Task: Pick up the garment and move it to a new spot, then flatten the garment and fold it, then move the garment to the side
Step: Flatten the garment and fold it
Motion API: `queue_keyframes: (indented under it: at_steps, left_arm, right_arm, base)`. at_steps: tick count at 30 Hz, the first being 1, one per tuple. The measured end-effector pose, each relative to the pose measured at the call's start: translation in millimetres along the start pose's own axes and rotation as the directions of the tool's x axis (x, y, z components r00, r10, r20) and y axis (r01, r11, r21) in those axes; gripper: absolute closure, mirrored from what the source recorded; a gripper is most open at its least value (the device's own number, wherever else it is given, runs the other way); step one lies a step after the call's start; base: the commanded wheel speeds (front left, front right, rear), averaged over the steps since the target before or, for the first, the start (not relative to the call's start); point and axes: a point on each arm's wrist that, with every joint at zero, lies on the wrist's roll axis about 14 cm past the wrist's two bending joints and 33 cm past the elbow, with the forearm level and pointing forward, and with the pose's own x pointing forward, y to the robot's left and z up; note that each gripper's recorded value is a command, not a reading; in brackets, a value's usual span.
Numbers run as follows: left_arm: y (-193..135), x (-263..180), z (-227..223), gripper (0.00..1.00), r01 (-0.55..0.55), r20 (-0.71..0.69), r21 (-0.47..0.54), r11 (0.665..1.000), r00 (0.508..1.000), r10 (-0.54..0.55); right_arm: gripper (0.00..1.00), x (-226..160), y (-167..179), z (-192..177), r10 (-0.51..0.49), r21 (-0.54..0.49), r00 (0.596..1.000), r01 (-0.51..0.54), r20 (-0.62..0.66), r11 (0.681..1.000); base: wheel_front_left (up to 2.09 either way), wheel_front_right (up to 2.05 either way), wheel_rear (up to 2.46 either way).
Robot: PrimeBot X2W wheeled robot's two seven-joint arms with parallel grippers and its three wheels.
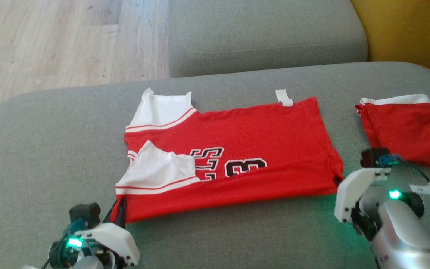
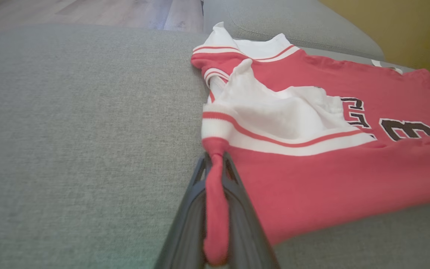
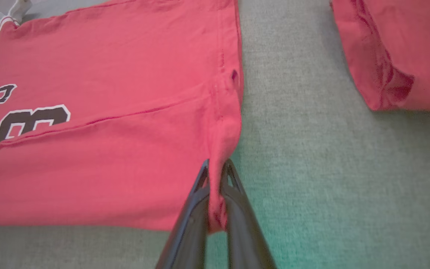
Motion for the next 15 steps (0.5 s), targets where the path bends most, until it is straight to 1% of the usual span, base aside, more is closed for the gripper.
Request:
queue_keyframes:
  at_steps: [9,13,14,15]
  left_arm:
    - [-1.6,-20.6,-7.9,1.00,0.005,-0.029,0.014,1.000,1.000,-0.005]
    - [-3.1,-23.9,-11.1,1.00,0.007,-0.055,0.017,1.000,0.998,-0.006]
    - [-3.7,-24.1,-12.8,1.00,0.009,-0.070,0.019,1.000,0.998,-0.008]
    - [-3.8,-24.5,-13.4,0.78,0.007,-0.077,0.017,1.000,0.997,-0.006]
  right_arm:
    - [1.00,-27.4,-3.2,-33.9,0.026,0.053,0.998,-0.023,-0.061,0.998]
    - [1.00,-36.6,-5.8,-38.0,0.021,0.074,0.998,-0.016,-0.066,0.997]
    - [0.90,-38.2,-6.4,-35.3,0.018,0.078,0.998,-0.014,-0.053,0.997]
    - [0.00,-39.3,-6.2,-31.5,0.016,0.077,0.999,-0.013,-0.038,0.997]
  base:
    - [0.00,0.00,0.00]
    - [0.00,0.00,0.00]
    - [0.00,0.00,0.00]
    - [0.00,0.00,0.00]
